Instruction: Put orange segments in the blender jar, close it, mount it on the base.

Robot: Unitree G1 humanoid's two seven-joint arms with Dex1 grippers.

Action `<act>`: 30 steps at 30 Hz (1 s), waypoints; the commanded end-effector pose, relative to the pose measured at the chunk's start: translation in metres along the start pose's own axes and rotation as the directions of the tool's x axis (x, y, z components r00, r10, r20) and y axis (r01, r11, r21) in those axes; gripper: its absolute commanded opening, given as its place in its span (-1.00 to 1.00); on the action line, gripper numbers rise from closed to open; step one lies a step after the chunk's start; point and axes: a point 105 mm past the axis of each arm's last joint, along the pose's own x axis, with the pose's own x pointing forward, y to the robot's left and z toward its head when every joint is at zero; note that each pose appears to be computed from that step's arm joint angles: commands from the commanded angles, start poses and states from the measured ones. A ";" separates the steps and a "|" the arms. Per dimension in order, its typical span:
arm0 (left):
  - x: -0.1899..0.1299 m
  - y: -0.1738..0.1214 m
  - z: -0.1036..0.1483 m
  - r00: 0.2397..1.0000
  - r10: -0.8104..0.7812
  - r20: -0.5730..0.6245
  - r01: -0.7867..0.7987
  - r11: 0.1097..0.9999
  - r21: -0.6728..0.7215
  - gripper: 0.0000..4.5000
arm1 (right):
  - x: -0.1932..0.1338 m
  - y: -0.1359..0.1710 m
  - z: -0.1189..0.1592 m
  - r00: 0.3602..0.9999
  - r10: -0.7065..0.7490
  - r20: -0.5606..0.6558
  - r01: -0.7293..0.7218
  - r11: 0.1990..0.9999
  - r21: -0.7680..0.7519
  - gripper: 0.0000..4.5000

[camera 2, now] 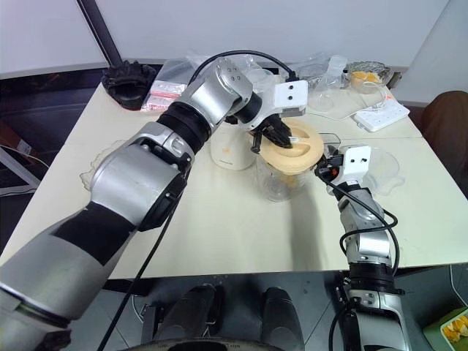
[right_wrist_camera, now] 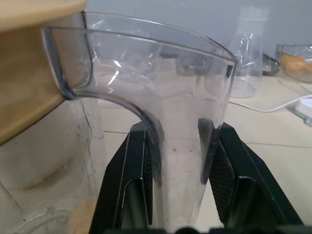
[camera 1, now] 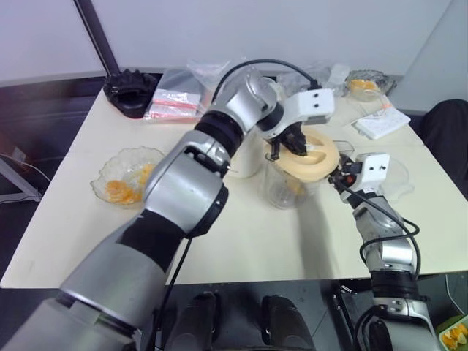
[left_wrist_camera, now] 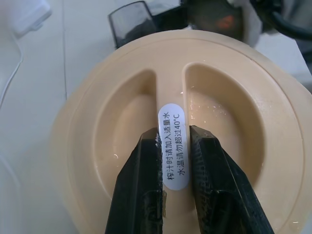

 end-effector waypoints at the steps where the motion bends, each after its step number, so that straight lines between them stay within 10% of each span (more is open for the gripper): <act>1: 0.023 -0.001 -0.038 0.989 0.089 -0.116 -0.104 0.986 -0.129 -0.90 | 0.001 0.023 0.014 0.994 0.095 0.049 -0.093 0.994 -0.052 -0.57; 19: 0.044 -0.010 -0.055 0.981 0.126 -0.147 -0.160 0.955 -0.250 -0.90 | 0.001 0.023 0.006 0.994 0.111 0.012 -0.110 0.992 -0.067 -0.57; 27: 0.008 0.008 -0.003 0.991 0.129 0.029 -0.122 0.978 -0.171 0.78 | 0.000 0.022 0.004 0.993 0.116 -0.005 -0.116 0.990 -0.080 -0.57; 30: -0.032 0.025 0.044 0.964 0.184 0.191 -0.153 0.974 -0.167 0.78 | -0.001 0.021 0.003 0.993 0.121 -0.016 -0.122 0.988 -0.091 -0.57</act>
